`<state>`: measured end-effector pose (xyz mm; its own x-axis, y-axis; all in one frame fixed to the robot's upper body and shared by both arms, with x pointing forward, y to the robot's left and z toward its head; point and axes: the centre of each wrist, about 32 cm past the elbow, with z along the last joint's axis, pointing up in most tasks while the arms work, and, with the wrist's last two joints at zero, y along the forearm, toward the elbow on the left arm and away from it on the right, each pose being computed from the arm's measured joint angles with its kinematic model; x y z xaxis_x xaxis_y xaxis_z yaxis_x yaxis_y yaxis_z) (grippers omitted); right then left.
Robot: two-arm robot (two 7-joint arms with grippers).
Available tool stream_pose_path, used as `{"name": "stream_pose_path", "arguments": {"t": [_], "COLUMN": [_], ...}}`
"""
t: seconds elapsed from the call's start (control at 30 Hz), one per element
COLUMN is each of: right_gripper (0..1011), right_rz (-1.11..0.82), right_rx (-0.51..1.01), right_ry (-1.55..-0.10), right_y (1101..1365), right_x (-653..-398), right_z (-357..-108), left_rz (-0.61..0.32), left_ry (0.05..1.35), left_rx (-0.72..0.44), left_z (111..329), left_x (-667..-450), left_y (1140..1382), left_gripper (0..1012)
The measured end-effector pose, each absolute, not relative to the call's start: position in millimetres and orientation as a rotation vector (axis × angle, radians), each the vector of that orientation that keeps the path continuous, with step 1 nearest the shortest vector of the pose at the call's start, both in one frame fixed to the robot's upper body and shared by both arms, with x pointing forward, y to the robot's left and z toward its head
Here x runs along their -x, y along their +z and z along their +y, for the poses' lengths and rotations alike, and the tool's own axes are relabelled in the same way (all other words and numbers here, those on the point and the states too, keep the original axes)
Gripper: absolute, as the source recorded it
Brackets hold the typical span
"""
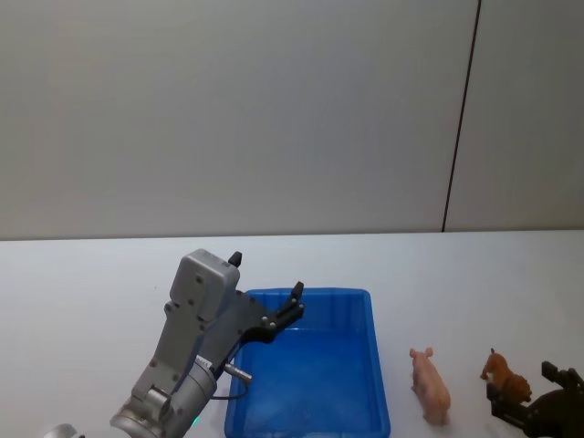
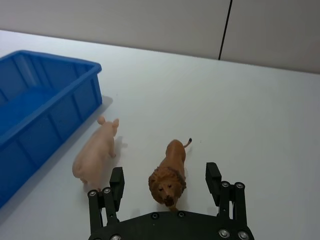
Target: Pick up the two dolls from the table and place them into the box.
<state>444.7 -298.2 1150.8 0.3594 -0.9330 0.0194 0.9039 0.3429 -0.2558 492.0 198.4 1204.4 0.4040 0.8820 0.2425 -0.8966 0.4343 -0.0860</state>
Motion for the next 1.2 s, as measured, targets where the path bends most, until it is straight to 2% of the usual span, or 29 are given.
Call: {"name": "stream_pose_path", "arguments": {"t": [0.2, 0.27, 0.47, 0.5, 0.53, 0.7, 0.8, 0.83, 1.2], "right_gripper": [1001, 967, 831, 780, 780, 586, 533, 469, 444], "right_rz": [0.173, 0.182, 0.194, 0.194, 0.193, 0.192, 0.188, 0.187, 0.111], "right_rx": [0.256, 0.258, 0.255, 0.252, 0.248, 0.235, 0.228, 0.226, 0.179], "right_ry": [-1.186, -1.183, -1.175, -1.173, -1.171, -1.165, -1.162, -1.162, -1.155], "right_y": [1141.0, 1138.1, 1132.4, 1131.8, 1130.7, 1128.0, 1126.8, 1126.5, 1134.1], "right_x": [-450.6, -452.8, -456.9, -457.4, -458.4, -461.2, -462.7, -463.1, -467.4], "right_z": [-301.3, -301.9, -302.4, -302.4, -302.5, -302.6, -302.5, -302.4, -300.1], "left_rz": [-0.268, -0.268, -0.268, -0.268, -0.268, -0.268, -0.268, -0.268, -0.268], "left_ry": [1.124, 1.124, 1.124, 1.124, 1.124, 1.124, 1.124, 1.124, 1.124], "left_rx": [-0.061, -0.061, -0.061, -0.061, -0.061, -0.061, -0.061, -0.061, -0.061], "left_z": [198.4, 198.4, 198.4, 198.4, 198.4, 198.4, 198.4, 198.4, 198.4], "left_x": [-492.0, -492.0, -492.0, -492.0, -492.0, -492.0, -492.0, -492.0, -492.0], "left_y": [1204.4, 1204.4, 1204.4, 1204.4, 1204.4, 1204.4, 1204.4, 1204.4, 1204.4], "left_gripper": [1001, 1001, 1001, 1001, 1001, 1001, 1001, 1001, 1001]}}
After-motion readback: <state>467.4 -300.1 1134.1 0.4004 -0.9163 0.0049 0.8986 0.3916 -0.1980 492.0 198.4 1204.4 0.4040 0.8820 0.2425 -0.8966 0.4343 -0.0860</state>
